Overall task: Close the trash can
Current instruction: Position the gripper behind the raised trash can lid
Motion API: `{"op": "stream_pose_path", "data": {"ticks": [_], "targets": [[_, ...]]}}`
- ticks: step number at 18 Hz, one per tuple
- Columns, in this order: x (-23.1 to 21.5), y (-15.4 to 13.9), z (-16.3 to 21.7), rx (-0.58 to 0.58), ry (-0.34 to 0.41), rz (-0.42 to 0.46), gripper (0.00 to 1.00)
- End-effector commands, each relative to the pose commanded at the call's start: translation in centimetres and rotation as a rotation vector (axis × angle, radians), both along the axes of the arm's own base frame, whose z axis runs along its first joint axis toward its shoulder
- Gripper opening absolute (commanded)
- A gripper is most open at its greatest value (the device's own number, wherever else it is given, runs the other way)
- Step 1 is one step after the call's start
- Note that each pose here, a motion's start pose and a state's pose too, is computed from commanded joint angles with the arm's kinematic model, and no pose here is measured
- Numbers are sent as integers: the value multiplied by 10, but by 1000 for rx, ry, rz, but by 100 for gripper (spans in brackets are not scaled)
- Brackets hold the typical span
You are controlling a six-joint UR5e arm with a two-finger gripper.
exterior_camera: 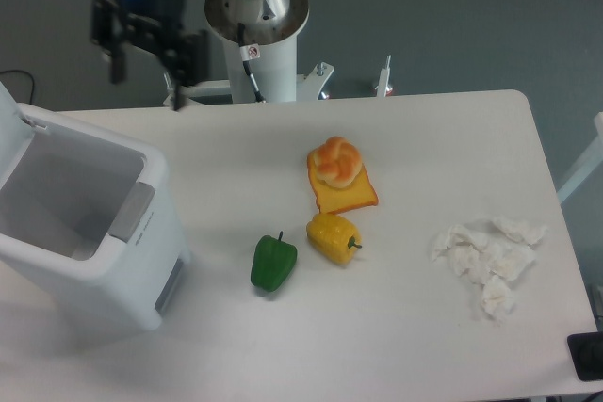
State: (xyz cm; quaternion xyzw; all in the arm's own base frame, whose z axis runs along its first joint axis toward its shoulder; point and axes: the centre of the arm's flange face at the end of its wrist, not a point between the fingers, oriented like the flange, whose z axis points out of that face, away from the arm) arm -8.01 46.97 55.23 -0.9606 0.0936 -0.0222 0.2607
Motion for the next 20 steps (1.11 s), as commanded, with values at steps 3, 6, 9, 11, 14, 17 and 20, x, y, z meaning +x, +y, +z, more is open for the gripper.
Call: {"op": "stream_pose_path", "data": {"ticks": [3, 6, 9, 11, 14, 17, 20], "targets": [[17, 5, -1, 18, -53, -19, 100], [30, 9, 0, 23, -60, -44, 100], [41, 12, 1, 32, -77, -36, 100], [49, 17, 3, 57, -98, -13, 100], [57, 29, 6, 84, -125, 27, 100], [56, 41, 11, 113, -147, 72, 100], [55, 46, 13, 112, -155, 86, 100]]}}
